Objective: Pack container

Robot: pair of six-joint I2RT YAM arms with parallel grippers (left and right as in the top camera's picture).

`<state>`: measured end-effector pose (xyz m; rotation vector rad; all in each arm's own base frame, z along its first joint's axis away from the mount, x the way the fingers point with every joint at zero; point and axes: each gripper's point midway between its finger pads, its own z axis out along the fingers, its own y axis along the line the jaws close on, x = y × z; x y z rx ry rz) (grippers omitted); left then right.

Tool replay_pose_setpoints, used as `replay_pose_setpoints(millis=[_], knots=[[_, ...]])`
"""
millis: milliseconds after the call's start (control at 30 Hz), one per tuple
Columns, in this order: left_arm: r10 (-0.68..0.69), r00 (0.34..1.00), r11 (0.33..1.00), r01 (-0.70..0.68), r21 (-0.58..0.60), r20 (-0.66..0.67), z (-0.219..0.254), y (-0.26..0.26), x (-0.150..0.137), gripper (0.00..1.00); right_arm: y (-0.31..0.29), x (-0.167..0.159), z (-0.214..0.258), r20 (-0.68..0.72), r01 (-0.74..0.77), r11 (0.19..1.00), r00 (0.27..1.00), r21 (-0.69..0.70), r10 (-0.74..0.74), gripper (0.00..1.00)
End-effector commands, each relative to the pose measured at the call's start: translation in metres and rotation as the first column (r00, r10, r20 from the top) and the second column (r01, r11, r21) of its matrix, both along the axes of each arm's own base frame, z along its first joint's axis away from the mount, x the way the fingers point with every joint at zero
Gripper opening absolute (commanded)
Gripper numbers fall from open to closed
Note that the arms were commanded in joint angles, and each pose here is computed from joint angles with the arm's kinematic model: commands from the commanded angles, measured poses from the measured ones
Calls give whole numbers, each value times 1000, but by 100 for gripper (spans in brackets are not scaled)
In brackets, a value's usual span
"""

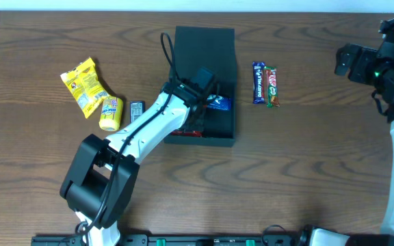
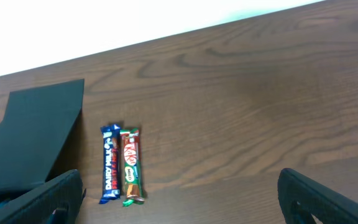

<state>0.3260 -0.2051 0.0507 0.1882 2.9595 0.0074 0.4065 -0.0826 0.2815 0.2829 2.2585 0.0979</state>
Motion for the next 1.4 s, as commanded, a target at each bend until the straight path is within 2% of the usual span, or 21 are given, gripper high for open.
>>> replay_pose_setpoints(millis=[0, 300, 533, 633, 733, 900, 967, 1067, 1167, 1200, 1233, 1333, 1367], knots=[[-2, 1000, 1000, 2, 10, -21, -12, 5, -5, 6, -3, 0, 1, 4, 17, 1000, 1000, 16, -17, 99], [-1, 1000, 1000, 2, 8, -16, -30, 8, -10, 6, -3, 0, 1, 4, 17, 1000, 1000, 17, -17, 99], [0, 1000, 1000, 0, 0, -4, -27, 7, -6, 6, -3, 0, 1, 4, 17, 1000, 1000, 16, -17, 99], [5, 1000, 1000, -5, 2, 28, -11, 5, 4, 6, -3, 0, 1, 5, 17, 1000, 1000, 16, -17, 99], [22, 989, 999, -29, 41, 149, 34, 9, 29, 5, -3, 0, 1, 5, 17, 1000, 1000, 16, -17, 99], [96, 904, 987, -142, 79, 416, 119, 36, 69, 6, -3, 0, 1, 5, 17, 1000, 1000, 15, -17, 99], [169, 885, 975, -214, 57, 434, 128, 57, 75, 6, -4, 0, 1, 6, 17, 1000, 1000, 15, -17, 99], [356, 848, 918, -397, 23, 393, 123, 110, 80, 6, -4, 2, 3, 17, 17, 1000, 1000, 12, -17, 99], [454, 812, 870, -493, 14, 368, 117, 150, 83, 6, -5, 5, 7, 35, 16, 1000, 999, 7, -17, 99], [477, 799, 855, -518, 18, 366, 116, 163, 84, 8, -5, 6, 8, 42, 16, 1000, 999, 5, -16, 99], [498, 785, 839, -543, 24, 368, 116, 177, 86, 17, -5, 7, 10, 48, 17, 1000, 999, 3, -17, 99], [559, 747, 791, -611, 39, 361, 109, 214, 88, 54, -6, 9, 13, 65, 16, 1000, 998, -1, -16, 99], [575, 737, 777, -628, 46, 355, 105, 223, 88, 61, -6, 10, 13, 66, 16, 1000, 998, -2, -16, 99]])
